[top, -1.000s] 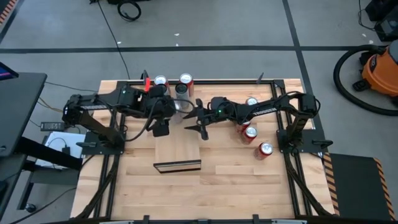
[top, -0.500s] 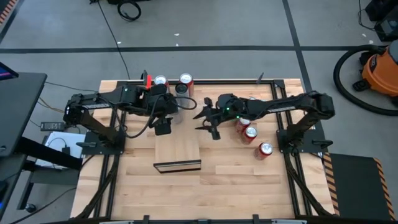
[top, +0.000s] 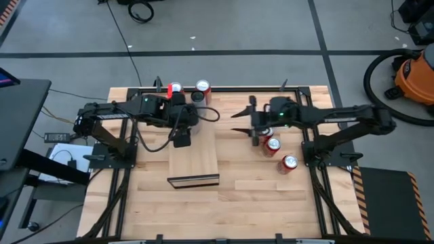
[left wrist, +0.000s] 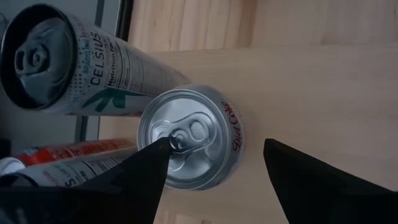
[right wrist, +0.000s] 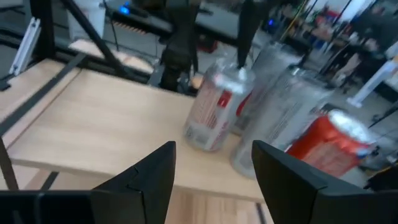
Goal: Place canned beverage on shelf
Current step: Put the top red and silver soda can on the shelf
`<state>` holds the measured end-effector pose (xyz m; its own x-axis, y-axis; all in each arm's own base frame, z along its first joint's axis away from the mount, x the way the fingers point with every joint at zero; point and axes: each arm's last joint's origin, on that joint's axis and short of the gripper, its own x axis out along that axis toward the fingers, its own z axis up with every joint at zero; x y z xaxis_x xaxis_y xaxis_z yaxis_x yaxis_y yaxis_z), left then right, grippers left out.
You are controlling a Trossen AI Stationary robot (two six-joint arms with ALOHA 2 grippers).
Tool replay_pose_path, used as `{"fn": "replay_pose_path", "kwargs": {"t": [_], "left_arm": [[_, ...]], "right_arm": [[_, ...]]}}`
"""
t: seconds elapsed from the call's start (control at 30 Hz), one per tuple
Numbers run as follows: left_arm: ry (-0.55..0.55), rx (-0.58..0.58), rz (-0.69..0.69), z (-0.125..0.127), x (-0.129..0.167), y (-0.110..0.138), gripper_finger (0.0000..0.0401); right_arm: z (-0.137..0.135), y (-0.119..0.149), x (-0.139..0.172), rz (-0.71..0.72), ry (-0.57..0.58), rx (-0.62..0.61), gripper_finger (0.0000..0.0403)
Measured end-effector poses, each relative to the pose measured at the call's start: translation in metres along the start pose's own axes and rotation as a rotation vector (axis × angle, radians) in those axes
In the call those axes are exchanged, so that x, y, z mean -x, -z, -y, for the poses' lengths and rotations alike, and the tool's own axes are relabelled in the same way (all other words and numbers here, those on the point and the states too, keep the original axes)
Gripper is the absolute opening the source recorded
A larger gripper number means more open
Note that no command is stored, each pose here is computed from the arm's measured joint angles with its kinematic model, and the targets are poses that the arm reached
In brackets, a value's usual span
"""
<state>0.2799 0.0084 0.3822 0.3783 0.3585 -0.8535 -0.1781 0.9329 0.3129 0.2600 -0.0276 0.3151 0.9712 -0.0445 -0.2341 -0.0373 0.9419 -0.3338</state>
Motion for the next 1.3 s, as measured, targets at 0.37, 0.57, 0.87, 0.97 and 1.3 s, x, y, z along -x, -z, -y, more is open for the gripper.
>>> {"fn": "replay_pose_path", "kwargs": {"t": [0.37, 0.57, 0.87, 0.97, 1.3], "left_arm": [[0.003, 0.255, 0.019, 0.000, 0.000, -0.002, 0.0237], [0.020, 0.235, 0.052, 0.003, 0.000, -0.005, 0.0223], [0.048, 0.127, 0.183, 0.001, 0.033, -0.017, 0.0204], [0.026, 0.159, 0.220, -0.004, 0.036, -0.020, 0.0204], [0.013, 0.142, 0.159, -0.002, 0.016, -0.027, 0.0283]], "right_arm": [[0.015, -0.025, 0.050, 0.154, 0.115, 0.099, 0.0221], [0.017, -0.021, 0.060, 0.103, 0.107, 0.100, 0.0221], [0.021, -0.015, 0.059, 0.059, 0.113, 0.105, 0.0221], [0.022, -0.015, 0.059, 0.058, 0.116, 0.103, 0.0221], [0.021, -0.015, 0.059, 0.056, 0.112, 0.098, 0.0221]]}}
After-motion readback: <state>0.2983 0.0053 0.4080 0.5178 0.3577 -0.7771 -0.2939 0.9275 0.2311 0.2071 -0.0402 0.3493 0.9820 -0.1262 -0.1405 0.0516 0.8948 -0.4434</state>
